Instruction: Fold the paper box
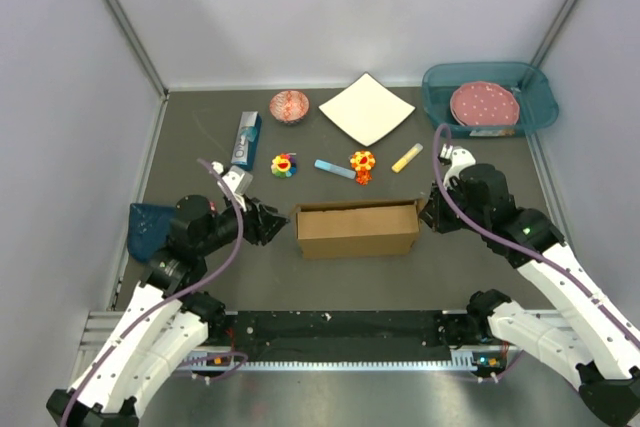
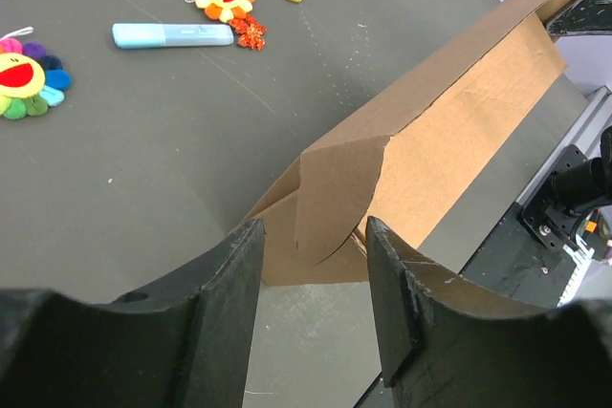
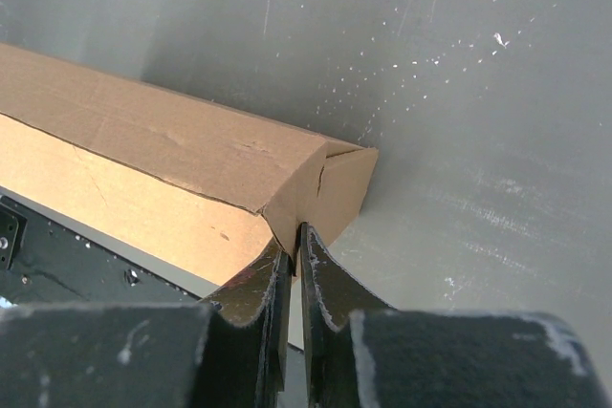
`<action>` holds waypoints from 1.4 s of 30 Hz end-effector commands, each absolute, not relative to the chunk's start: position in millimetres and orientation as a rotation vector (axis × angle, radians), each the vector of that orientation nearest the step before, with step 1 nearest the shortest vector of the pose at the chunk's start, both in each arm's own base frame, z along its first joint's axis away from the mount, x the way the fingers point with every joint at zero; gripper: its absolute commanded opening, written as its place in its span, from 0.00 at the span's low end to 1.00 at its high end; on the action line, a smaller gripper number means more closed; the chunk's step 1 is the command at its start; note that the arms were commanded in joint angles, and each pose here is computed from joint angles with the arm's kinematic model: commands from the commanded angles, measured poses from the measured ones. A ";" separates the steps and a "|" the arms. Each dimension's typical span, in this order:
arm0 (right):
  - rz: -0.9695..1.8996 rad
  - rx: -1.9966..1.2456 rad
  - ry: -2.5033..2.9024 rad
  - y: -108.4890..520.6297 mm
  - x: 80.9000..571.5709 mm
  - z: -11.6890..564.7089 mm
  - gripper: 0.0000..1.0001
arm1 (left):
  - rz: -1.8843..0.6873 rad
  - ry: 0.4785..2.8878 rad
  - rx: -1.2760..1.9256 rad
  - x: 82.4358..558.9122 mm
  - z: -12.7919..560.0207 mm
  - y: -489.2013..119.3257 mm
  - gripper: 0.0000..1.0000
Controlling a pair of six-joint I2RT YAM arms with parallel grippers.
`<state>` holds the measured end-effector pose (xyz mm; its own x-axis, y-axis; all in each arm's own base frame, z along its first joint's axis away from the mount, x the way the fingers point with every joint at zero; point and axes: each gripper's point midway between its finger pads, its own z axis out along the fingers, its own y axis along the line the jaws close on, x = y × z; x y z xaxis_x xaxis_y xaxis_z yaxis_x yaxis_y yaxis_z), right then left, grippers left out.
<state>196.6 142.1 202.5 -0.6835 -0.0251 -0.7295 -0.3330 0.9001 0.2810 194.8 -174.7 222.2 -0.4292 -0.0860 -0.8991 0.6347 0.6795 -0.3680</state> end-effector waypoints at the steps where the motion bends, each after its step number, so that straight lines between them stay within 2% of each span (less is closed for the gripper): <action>1: 0.544 -0.250 2.234 149.4 200.6 222.0 0.06 | -0.876 1.805 0.479 197.5 238.3 -180.5 0.50; 5: 0.557 -0.245 2.230 151.2 200.8 225.9 0.06 | -0.943 1.804 0.518 193.6 240.3 -191.9 0.44; 10: 0.577 -0.229 2.236 154.4 199.8 229.1 0.06 | -0.964 1.802 0.505 196.1 243.3 -196.1 0.26; 13: 0.599 -0.204 2.240 155.8 198.3 233.6 0.06 | -0.961 1.793 0.481 198.6 246.5 -195.6 0.20; 17: 0.624 -0.181 2.231 157.5 197.2 242.8 0.06 | -0.961 1.788 0.463 201.0 248.0 -195.5 0.06; 20: 0.643 -0.159 2.225 158.1 195.7 248.5 0.06 | -0.957 1.790 0.456 202.7 247.8 -195.5 0.01; 35: 0.699 -0.075 2.294 165.6 192.5 245.7 0.04 | -0.869 1.819 0.408 220.9 247.9 -190.9 0.00; 42: 0.680 -0.097 2.324 164.5 190.8 247.7 0.08 | -0.780 1.873 0.381 235.7 239.0 -184.8 0.00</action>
<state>189.3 156.6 220.5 -0.7789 0.1011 -0.6189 -0.2141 0.8848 0.4139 224.5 -186.7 219.5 -0.4809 -0.0782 -0.8733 0.5805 0.7181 -0.3839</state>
